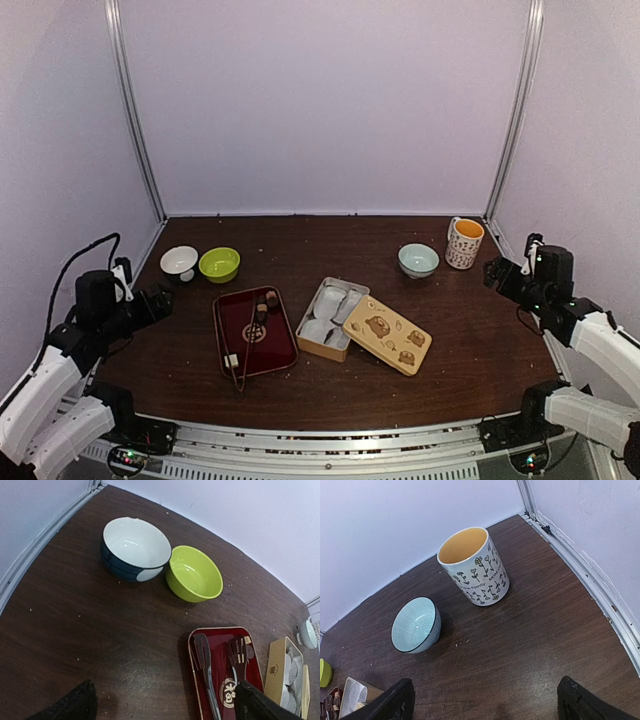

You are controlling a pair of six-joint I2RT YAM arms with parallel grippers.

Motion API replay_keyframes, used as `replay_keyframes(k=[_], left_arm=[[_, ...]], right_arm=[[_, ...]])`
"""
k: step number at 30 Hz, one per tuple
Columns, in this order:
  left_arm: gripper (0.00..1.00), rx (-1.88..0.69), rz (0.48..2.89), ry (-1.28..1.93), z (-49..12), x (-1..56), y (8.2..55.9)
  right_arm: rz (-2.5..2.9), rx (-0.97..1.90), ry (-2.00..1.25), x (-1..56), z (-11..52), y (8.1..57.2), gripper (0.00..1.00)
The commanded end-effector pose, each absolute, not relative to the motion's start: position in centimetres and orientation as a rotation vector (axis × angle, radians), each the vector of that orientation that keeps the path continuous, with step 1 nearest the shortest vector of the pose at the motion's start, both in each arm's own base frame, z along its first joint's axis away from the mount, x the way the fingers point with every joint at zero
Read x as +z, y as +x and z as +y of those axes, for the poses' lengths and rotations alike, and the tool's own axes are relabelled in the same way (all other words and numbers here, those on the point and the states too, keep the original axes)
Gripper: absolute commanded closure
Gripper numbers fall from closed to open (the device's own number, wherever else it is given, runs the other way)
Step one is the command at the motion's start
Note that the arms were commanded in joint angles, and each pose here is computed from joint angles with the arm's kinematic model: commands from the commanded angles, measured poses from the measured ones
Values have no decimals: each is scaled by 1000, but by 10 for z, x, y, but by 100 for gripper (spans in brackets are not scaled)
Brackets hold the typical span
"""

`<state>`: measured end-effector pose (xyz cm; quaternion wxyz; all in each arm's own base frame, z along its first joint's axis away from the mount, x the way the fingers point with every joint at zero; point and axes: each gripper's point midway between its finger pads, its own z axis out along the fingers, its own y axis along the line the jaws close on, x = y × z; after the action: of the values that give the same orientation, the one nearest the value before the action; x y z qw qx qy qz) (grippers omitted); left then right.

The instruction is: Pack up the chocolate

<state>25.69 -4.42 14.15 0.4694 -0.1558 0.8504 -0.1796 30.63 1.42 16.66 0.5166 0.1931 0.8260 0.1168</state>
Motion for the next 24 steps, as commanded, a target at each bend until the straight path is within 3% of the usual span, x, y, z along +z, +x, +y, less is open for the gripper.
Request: replay_keyframes(k=[1,24], left_arm=[[2,-464,2118,-446,-44,146,257],[2,-714,2259,-331,-94,132,231]], right_arm=[[1971,226,516,166,5,309,0],[1986,188,405,146,10,324,0]])
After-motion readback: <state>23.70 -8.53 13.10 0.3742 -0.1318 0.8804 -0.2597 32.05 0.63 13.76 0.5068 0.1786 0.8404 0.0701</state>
